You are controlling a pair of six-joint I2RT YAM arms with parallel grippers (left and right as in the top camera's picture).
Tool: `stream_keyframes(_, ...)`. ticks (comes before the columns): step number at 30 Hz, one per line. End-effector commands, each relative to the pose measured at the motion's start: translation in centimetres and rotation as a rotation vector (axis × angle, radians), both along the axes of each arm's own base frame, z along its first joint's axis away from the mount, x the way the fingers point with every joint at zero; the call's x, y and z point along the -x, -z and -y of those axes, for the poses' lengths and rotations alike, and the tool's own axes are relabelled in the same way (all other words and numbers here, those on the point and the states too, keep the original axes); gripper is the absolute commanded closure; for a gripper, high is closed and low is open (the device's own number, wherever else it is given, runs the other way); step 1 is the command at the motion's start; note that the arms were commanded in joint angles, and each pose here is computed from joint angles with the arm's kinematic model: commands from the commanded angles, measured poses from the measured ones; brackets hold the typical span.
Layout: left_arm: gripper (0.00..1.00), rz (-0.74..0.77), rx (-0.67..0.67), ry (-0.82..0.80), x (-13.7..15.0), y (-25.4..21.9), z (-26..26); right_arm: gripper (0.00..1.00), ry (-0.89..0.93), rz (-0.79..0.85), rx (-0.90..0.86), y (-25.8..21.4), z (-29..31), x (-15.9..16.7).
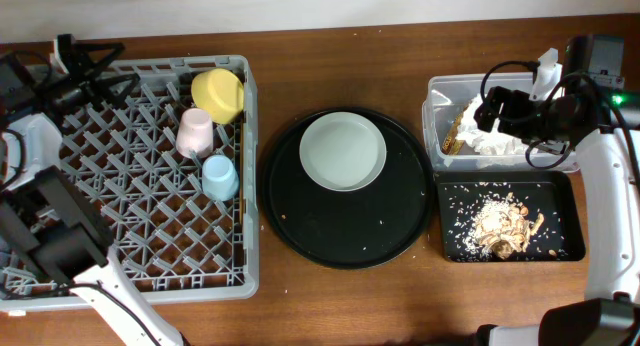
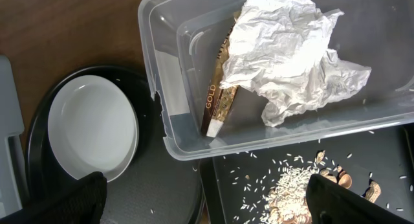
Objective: Sort waste into correct bins and load items into the dishwasher rack
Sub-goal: 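Grasp the white plate and stand it upright in the rack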
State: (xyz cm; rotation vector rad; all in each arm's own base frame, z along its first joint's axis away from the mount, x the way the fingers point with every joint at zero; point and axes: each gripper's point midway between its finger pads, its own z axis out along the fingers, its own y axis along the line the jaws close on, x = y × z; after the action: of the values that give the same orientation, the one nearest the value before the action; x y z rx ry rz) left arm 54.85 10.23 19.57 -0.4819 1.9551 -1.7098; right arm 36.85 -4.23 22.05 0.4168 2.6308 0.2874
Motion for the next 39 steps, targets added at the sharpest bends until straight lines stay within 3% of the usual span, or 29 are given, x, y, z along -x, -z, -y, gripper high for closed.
stream_keyframes(1, 0.01, 0.227, -0.207, 0.006, 2.7, -12.0, 5.5, 0.01, 0.007, 0.004, 0.009, -0.2, 0.3, -0.1)
stream_keyframes(2, 0.01, 0.198, -0.346, -0.056, 3.6, -12.8, 7.2, 0.01, 0.007, 0.004, 0.009, -0.2, 0.3, -0.1)
stream_keyframes(4, 0.01, 0.081, -0.84, -0.125, 8.1, -12.1, 11.4, 0.01, 0.007, 0.004, 0.009, -0.2, 0.3, -0.1)
stream_keyframes(5, 0.01, 0.054, -0.946, -0.082, 9.9, -11.6, 13.3, 0.01, 0.007, 0.004, 0.009, -0.2, 0.3, -0.1)
stream_keyframes(7, 0.0, -0.003, -1.091, 0.059, 13.5, -9.7, 18.4, 0.01, 0.007, 0.004, 0.009, -0.2, 0.3, -0.1)
stream_keyframes(11, 0.01, 0.051, -1.217, 0.39, 18.3, -3.9, 30.4, 0.01, 0.007, 0.004, 0.009, -0.2, 0.3, -0.1)
stream_keyframes(17, 0.03, 0.2, -1.256, 0.609, 20.0, 6.7, 42.6, 0.01, 0.007, 0.004, 0.009, -0.2, 0.3, -0.1)
stream_keyframes(22, 0.11, 0.27, -1.398, 0.535, 16.9, 14.0, 46.0, 0.01, 0.007, 0.004, 0.009, -0.2, 0.3, -0.1)
stream_keyframes(28, 0.64, 0.243, -1.434, 0.545, 15.9, 20.5, 46.5, 0.01, 0.007, 0.004, 0.009, -0.2, 0.3, -0.1)
stream_keyframes(30, 0.89, 0.214, -1.451, 0.569, 16.4, 21.7, 46.0, 0.01, 0.007, 0.004, 0.009, -0.2, 0.3, -0.1)
stream_keyframes(31, 1.0, 0.21, -1.454, 0.572, 16.5, 21.7, 46.0, 0.01, 0.007, 0.004, 0.009, -0.2, 0.3, -0.1)
stream_keyframes(35, 1.0, 0.231, -1.441, 0.554, 16.1, 19.7, 46.3, 0.01, 0.007, 0.004, 0.009, -0.2, 0.3, -0.1)
stream_keyframes(39, 1.0, 0.34, -1.354, 0.422, 15.3, 5.4, 45.1, 0.01, 0.007, 0.004, 0.009, -0.2, 0.3, -0.1)
